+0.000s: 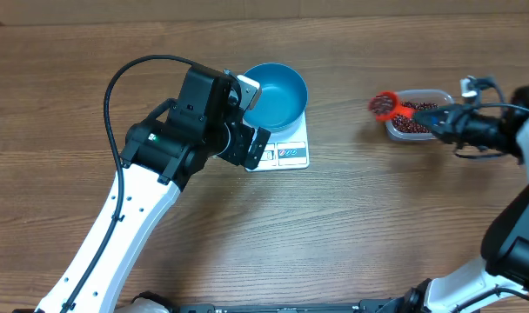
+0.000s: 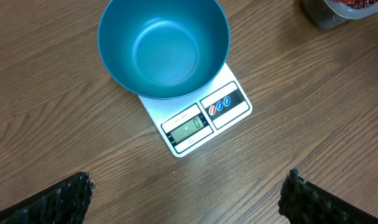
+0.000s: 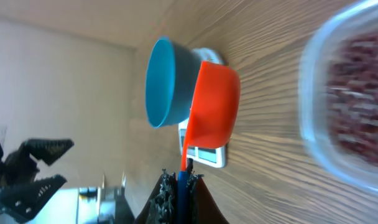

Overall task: Scoop item into bowl and weigh 150g on scale
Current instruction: 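Lift the filled red scoop and carry it over the blue bowl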

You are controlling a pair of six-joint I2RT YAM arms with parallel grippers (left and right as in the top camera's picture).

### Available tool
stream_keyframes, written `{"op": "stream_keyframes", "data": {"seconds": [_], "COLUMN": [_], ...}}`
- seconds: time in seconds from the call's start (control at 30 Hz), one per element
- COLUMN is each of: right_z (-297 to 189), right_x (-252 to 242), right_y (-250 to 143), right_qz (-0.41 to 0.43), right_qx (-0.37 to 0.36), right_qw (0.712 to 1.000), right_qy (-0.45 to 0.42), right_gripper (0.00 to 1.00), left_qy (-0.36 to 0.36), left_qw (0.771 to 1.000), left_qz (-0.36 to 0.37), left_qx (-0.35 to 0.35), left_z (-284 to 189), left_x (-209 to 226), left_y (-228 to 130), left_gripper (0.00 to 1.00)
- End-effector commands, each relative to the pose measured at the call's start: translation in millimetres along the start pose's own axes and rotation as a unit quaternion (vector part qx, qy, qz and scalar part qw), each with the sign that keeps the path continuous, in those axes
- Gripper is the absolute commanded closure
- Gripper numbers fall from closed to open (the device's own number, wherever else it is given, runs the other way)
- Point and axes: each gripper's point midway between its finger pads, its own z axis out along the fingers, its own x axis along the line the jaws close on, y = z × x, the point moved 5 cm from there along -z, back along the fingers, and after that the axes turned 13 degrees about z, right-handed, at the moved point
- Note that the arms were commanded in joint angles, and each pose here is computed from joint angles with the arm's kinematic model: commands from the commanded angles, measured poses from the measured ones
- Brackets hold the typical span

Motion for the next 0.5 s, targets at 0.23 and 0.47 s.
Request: {"op": "stream_keyframes", "data": {"seconds": [0.23, 0.47], "right_z": [62, 108], "right_x": [72, 108], "right_y": [-11, -13], "right_qz": [-0.082, -0.118], "right_qx": [0.063, 0.084], "right_qw": [0.994, 0.987], "right_qy": [0.046, 0.072], "right_gripper": [0.96, 0.96], "left_qy": [-0.005, -0.005], "left_qw": [1.0, 1.0], "left_qz": [0.008, 0.008], "left_qx": [-0.003, -0.003], "left_z": [0, 0], "left_x": [0, 0], "left_y": [2, 2], "left_gripper": [0.0, 0.0]}}
